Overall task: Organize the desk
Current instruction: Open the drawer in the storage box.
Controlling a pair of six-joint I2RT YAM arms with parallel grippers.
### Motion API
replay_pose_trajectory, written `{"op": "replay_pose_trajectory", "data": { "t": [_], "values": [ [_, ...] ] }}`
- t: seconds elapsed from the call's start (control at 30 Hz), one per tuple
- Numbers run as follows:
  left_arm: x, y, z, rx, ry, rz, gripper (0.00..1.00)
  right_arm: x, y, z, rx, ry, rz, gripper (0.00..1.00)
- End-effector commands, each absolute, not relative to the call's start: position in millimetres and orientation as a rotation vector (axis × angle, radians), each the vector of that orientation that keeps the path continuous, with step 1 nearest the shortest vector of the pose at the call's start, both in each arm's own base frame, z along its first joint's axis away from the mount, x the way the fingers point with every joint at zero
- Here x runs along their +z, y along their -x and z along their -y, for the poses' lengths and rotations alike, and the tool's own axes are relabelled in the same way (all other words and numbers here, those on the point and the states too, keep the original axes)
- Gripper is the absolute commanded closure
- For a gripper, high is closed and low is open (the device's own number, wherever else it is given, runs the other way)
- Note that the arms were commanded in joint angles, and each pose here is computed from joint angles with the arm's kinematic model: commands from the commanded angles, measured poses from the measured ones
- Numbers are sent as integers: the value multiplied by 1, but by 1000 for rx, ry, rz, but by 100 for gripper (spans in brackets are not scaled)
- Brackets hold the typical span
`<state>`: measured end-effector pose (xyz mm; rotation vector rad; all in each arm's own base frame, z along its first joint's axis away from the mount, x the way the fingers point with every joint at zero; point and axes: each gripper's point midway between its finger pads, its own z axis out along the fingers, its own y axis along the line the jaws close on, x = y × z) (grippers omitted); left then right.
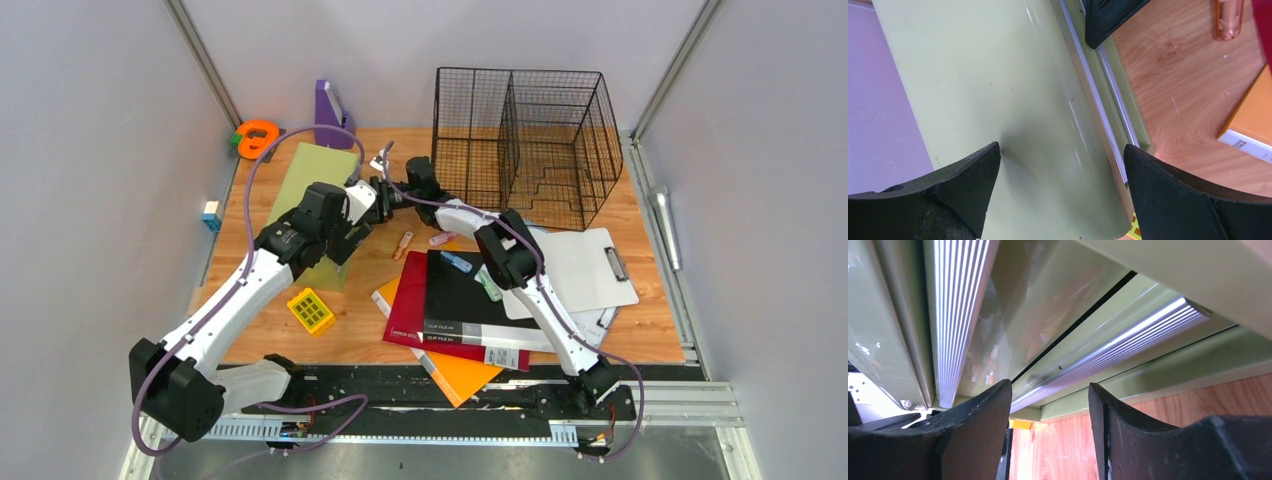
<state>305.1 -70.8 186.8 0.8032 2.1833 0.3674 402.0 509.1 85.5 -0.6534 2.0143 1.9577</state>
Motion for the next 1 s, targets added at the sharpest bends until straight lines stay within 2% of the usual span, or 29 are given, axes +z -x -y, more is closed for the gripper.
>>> {"op": "replay_pose_trajectory", "data": {
  "t": [0.0, 0.3, 0.5, 0.63, 0.7, 0.8, 0.97],
  "values": [
    [209, -304, 78, 289, -753, -2166, 0, 12, -358, -528, 1962, 666, -2211, 40],
    [222, -307, 78, 284, -709, -2143, 0, 17, -349, -539, 1932, 705, -2214, 41],
    [235, -310, 74, 309, -681, -2112, 0, 12, -373, -524, 1740, 672, -2285, 42],
    [238, -310, 72, 320, -680, -2099, 0, 25, -383, -515, 1725, 667, -2260, 42],
    [238, -311, 71, 323, -679, -2098, 0, 27, -382, -516, 1742, 676, -2247, 47],
    [237, -311, 69, 331, -674, -2100, 0, 32, -379, -519, 1816, 674, -2218, 63],
    [234, -310, 63, 353, -669, -2109, 0, 38, -372, -520, 1922, 661, -2193, 81]
  ]
}}
